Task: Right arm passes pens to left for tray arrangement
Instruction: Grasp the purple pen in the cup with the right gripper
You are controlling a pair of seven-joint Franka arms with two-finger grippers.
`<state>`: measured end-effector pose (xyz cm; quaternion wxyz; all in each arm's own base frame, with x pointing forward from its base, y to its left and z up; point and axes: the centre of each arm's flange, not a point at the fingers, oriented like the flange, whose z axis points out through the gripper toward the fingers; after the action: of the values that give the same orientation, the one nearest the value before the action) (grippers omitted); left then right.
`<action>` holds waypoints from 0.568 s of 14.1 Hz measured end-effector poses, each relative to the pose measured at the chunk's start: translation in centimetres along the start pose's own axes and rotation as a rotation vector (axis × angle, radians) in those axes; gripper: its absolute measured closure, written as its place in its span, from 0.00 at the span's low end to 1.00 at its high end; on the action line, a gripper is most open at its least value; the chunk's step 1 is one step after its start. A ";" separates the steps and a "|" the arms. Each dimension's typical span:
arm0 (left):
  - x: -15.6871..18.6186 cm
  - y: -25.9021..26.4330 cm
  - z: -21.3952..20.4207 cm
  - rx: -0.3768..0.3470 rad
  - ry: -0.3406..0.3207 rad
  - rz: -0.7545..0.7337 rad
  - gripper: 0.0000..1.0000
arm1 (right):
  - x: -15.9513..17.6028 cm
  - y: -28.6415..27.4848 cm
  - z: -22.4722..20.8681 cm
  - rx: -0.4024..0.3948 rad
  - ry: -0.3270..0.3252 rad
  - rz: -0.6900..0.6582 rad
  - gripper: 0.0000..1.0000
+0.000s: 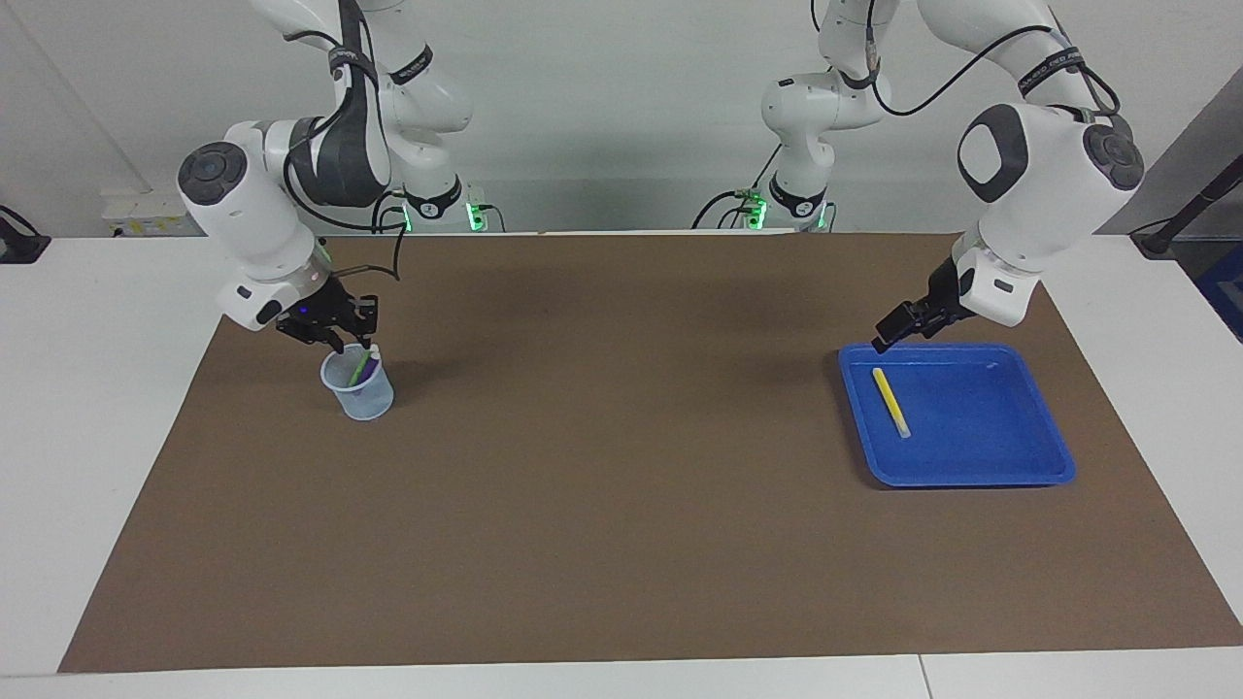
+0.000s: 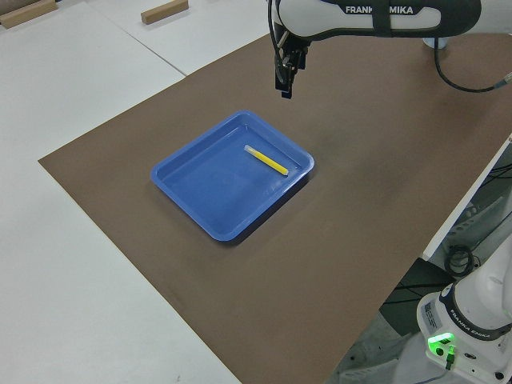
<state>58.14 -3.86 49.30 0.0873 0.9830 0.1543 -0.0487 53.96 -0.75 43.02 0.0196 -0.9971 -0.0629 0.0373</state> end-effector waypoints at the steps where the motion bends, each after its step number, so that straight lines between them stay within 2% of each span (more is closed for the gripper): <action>1: 0.0 -0.1 0.0 0.000 0.000 -0.004 0.00 | 0.1 -0.7 0.6 -0.002 0.006 0.005 0.60; 8: 0.0 -0.2 -0.4 -0.002 0.008 -0.009 0.00 | -0.6 -0.6 4.0 -0.002 0.004 0.020 0.57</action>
<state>58.06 -3.59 49.70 0.0876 0.9824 0.1589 -0.0451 53.02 -0.13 39.13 0.0183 -0.9978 -0.0532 0.0354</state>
